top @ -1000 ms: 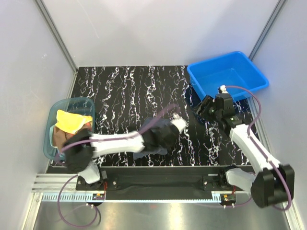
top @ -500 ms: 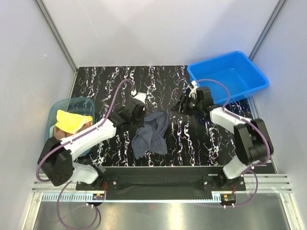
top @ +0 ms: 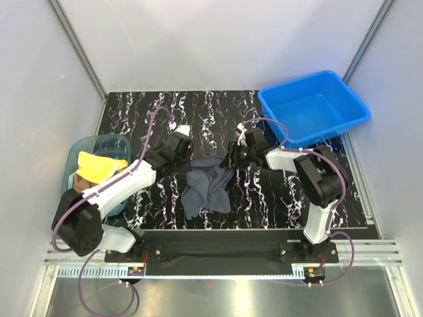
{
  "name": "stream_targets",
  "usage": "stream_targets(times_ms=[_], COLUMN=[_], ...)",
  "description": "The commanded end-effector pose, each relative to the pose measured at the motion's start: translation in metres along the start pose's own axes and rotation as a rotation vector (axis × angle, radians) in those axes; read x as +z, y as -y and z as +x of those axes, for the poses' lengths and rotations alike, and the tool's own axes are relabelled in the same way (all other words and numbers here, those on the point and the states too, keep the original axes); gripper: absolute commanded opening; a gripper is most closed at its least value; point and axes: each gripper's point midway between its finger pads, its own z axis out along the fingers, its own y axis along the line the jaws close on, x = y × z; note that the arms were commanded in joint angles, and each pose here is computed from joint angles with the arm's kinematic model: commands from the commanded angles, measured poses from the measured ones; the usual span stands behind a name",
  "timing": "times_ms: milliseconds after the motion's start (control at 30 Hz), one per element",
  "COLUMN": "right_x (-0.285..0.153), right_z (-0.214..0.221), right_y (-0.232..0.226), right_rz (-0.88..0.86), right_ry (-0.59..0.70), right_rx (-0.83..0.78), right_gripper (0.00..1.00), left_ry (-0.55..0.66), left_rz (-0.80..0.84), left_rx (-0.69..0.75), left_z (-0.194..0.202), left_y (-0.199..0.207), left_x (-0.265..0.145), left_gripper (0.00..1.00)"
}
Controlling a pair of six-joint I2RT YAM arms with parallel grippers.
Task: Fold and stack the towels
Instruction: Flatten out the crumpled towel
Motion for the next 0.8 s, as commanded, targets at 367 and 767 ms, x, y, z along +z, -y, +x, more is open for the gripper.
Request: stream_targets(times_ms=[367, 767], right_x=[-0.024, -0.052], right_z=[0.007, -0.051], right_y=[0.031, 0.021], right_rz=[0.212, 0.357], right_ry=[0.049, 0.157], right_rx=[-0.061, -0.187], right_gripper=[0.61, 0.00], left_ry=[0.032, 0.144], left_rz=[0.023, 0.040], left_rx=[-0.043, -0.034], left_z=[-0.018, -0.078], left_y=[0.004, 0.009], left_x=[0.001, -0.029], left_gripper=[0.00, 0.00])
